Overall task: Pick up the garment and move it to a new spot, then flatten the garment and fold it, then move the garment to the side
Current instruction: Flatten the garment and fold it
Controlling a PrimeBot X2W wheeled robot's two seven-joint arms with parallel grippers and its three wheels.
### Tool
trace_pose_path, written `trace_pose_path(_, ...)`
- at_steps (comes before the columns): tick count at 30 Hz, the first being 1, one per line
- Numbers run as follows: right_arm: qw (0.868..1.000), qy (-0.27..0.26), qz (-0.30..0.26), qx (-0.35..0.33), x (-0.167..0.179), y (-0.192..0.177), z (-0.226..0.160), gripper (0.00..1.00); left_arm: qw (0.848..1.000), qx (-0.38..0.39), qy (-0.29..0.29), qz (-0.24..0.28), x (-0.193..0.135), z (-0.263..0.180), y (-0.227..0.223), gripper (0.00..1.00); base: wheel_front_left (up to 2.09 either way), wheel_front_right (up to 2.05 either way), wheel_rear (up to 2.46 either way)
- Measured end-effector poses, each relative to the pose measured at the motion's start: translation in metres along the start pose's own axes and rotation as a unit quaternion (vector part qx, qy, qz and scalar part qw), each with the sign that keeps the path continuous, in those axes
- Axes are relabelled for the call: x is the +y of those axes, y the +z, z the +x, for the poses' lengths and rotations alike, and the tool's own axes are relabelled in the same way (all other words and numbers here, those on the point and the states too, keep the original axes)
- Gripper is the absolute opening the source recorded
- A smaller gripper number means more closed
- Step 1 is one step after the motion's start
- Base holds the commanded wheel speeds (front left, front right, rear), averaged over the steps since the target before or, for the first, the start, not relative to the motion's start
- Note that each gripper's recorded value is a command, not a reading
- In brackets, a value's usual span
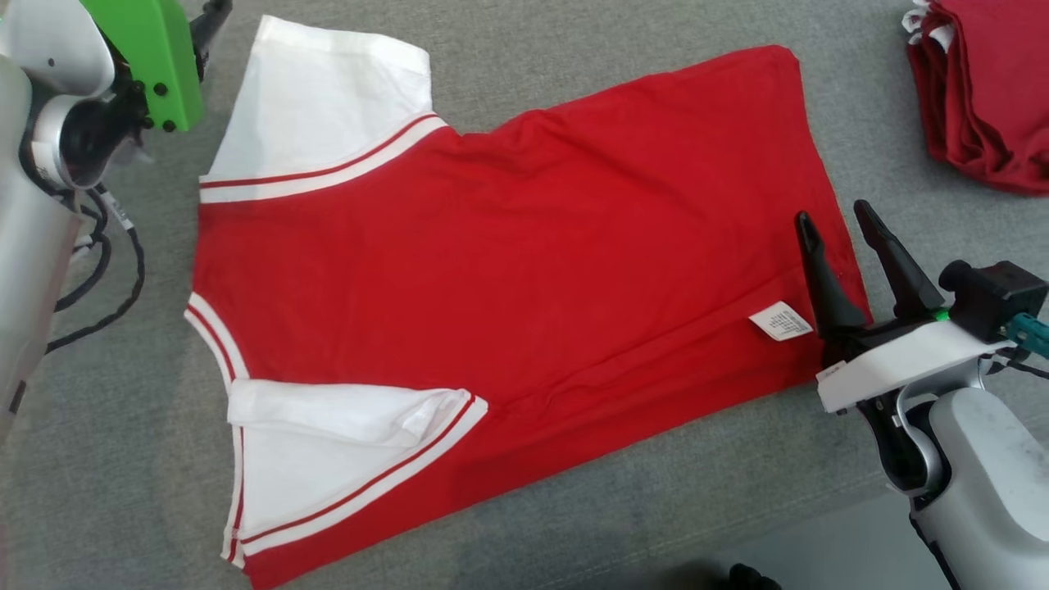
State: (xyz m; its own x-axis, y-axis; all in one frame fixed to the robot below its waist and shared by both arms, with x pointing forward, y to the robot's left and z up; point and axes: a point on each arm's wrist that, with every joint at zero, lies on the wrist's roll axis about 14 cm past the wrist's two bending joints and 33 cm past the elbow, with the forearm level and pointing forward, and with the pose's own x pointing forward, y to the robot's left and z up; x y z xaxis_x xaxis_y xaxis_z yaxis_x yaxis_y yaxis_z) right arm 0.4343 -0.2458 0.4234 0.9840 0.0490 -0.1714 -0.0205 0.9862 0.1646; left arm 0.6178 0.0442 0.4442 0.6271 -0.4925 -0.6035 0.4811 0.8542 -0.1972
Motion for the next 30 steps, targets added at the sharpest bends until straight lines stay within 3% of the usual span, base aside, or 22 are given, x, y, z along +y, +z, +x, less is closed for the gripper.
trace_pose_path(14,0.998,-0.052,-0.006,0.021,-0.030,-0.010,-0.016,1.00,0.994,0.102,-0.017,0.029,-0.014,0.069,-0.048,1.00,0.00,0.00,0.00)
trace_pose_path(15,0.998,-0.054,-0.007,0.022,-0.031,-0.010,-0.017,1.00,0.994,0.103,-0.016,0.031,-0.014,0.071,-0.048,0.96,0.00,0.00,0.00)
trace_pose_path(16,0.998,-0.056,-0.007,0.023,-0.032,-0.010,-0.017,1.00,0.994,0.103,-0.015,0.030,-0.013,0.073,-0.047,0.63,0.00,0.00,0.00)
trace_pose_path(17,0.998,-0.058,-0.006,0.023,-0.032,-0.010,-0.018,1.00,0.994,0.105,-0.015,0.029,-0.013,0.074,-0.048,0.45,0.00,0.00,0.00)
trace_pose_path(20,0.998,-0.062,-0.008,0.022,-0.035,-0.009,-0.020,1.00,0.993,0.111,-0.012,0.028,-0.012,0.074,-0.049,0.33,0.00,0.00,0.00)
trace_pose_path(24,0.998,-0.062,-0.011,0.021,-0.037,-0.007,-0.020,1.00,0.993,0.116,-0.007,0.023,-0.010,0.071,-0.050,0.28,0.00,0.00,0.00)
trace_pose_path(26,0.998,-0.059,-0.015,0.020,-0.037,-0.005,-0.019,1.00,0.993,0.118,-0.008,0.016,-0.010,0.069,-0.049,0.00,0.00,0.00,0.00)
trace_pose_path(30,0.999,-0.044,-0.023,0.011,-0.033,0.003,-0.010,1.00,0.994,0.112,-0.010,0.004,-0.011,0.067,-0.044,0.00,0.00,0.00,0.00)
